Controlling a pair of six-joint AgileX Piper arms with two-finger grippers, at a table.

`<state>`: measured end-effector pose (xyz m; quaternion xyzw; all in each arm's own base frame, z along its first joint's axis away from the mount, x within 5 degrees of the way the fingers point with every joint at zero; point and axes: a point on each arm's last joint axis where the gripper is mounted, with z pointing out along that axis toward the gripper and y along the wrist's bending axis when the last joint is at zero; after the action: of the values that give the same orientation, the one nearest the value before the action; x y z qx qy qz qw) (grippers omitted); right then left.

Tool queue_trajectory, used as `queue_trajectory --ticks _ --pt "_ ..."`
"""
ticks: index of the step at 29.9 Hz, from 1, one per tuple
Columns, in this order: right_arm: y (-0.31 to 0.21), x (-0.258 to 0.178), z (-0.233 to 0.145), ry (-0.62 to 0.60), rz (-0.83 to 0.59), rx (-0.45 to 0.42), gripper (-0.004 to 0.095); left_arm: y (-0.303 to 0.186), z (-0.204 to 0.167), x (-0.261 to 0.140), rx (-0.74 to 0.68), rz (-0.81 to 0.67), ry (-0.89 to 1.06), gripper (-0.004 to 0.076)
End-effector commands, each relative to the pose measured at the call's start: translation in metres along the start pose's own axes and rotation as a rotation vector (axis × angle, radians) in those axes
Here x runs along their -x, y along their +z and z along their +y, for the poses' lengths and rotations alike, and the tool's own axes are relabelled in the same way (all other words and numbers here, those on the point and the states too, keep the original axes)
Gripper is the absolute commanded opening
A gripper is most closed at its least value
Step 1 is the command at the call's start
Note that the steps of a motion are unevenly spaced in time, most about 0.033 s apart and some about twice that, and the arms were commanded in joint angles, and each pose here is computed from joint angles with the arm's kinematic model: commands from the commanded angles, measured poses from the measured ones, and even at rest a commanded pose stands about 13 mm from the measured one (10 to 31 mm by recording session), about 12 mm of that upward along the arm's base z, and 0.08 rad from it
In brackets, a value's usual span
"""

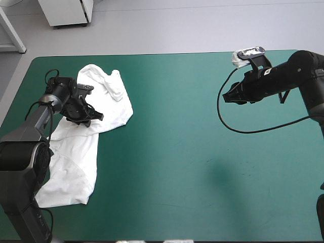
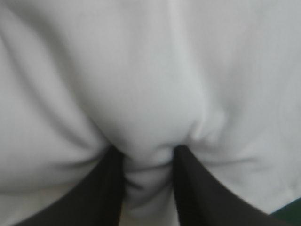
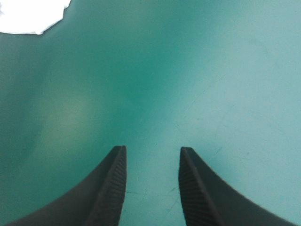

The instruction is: Fold the cloth

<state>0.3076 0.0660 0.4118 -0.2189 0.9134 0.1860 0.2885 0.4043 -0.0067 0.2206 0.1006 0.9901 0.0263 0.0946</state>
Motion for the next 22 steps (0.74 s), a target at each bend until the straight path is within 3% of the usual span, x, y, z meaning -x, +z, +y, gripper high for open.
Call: queue_trajectory --ticks 1,7,12,22 --pt "-0.019 0.005 0.010 -0.028 -0.071 0.009 0.0366 -0.020 0.001 0.007 0.004 -0.099 -0.013 -0.0008" --pt "-0.019 0.005 0.010 -0.028 -0.071 0.009 0.0365 -0.024 -0.006 0.010 -0.045 -0.120 0.018 -0.0009" --pt "-0.019 0.003 0.006 -0.043 -0.052 -0.035 0.0365 -0.039 -0.035 0.021 -0.095 -0.151 0.107 -0.0009" --pt "-0.019 0.001 0.001 -0.044 -0.027 -0.095 0.0365 -0.066 -0.153 0.024 -0.167 -0.210 0.406 -0.0009"
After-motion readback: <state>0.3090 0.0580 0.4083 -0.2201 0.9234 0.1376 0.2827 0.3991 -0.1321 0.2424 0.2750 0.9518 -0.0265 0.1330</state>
